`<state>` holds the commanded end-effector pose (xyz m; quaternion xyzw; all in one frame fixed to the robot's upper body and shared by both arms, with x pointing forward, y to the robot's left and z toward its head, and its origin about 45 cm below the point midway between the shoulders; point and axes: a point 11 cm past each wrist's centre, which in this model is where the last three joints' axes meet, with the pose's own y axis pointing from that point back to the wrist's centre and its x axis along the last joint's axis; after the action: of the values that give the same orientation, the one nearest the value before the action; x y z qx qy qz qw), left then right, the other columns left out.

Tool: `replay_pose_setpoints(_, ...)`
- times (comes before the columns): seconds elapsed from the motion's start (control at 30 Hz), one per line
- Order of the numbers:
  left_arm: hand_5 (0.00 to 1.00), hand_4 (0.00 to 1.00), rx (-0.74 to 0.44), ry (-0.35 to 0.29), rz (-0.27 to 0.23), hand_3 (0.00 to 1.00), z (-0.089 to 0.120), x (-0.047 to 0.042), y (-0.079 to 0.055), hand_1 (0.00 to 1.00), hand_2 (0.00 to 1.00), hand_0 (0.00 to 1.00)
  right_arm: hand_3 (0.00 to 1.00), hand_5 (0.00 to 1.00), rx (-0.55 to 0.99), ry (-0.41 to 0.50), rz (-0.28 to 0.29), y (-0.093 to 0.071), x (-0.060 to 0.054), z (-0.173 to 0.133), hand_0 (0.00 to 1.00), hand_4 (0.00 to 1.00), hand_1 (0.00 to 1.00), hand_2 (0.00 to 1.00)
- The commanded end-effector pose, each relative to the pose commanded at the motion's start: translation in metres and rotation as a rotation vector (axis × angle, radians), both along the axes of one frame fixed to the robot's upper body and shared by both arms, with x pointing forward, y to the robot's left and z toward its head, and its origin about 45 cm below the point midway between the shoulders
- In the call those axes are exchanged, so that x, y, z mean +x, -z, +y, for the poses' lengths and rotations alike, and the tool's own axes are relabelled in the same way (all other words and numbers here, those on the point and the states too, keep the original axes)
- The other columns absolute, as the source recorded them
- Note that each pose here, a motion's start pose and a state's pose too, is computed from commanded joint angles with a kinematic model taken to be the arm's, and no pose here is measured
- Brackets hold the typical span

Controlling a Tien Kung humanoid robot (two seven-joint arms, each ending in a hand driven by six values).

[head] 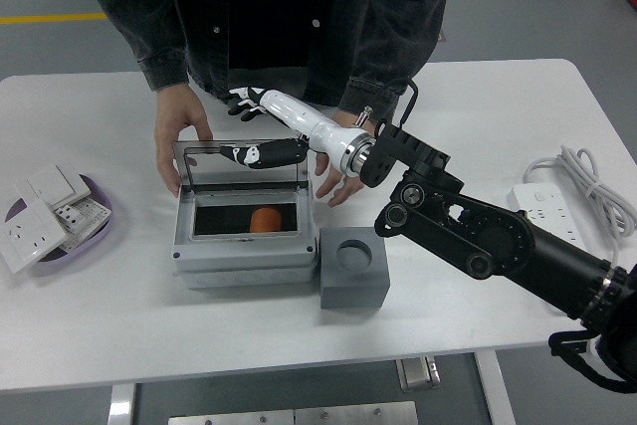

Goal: Pick up the cylinder from the cube,place it in the box,flap close box

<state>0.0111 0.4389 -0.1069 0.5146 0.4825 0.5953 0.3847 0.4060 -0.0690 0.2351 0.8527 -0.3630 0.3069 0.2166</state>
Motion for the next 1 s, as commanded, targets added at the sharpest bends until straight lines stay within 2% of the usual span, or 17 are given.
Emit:
replay_pose_setpoints(0.3,0.323,0.752,-0.001,0.001,0.002,0.702,-0.001,-0.0010,0.000,0.670,0.659,0.638,0.881,0.390,-0.048,-0.028,-0.015,0.003,-0.012,-0.008,0.867,0.740,0.760,0.769)
replay_pose_setpoints(0.6,0.324,0.752,-0.004,0.001,0.000,0.702,-0.002,-0.0007,0.001,0.671,0.659,0.638,0.880,0.397,-0.091,-0.086,0.019,0.013,-0.045,-0.020,0.857,0.729,0.756,0.768)
replay_pose_setpoints(0.83,0.322,0.750,-0.004,0.001,-0.002,0.701,-0.003,-0.0003,0.001,0.670,0.659,0.638,0.881,0.405,-0.065,-0.126,0.016,0.006,-0.069,-0.017,0.830,0.725,0.748,0.769)
replay_pose_setpoints(1.0,0.322,0.750,-0.004,0.005,-0.008,0.701,-0.002,0.0015,0.001,0.671,0.658,0.638,0.881,0.411,-0.045,-0.160,0.087,0.022,-0.088,-0.015,0.818,0.720,0.741,0.769)
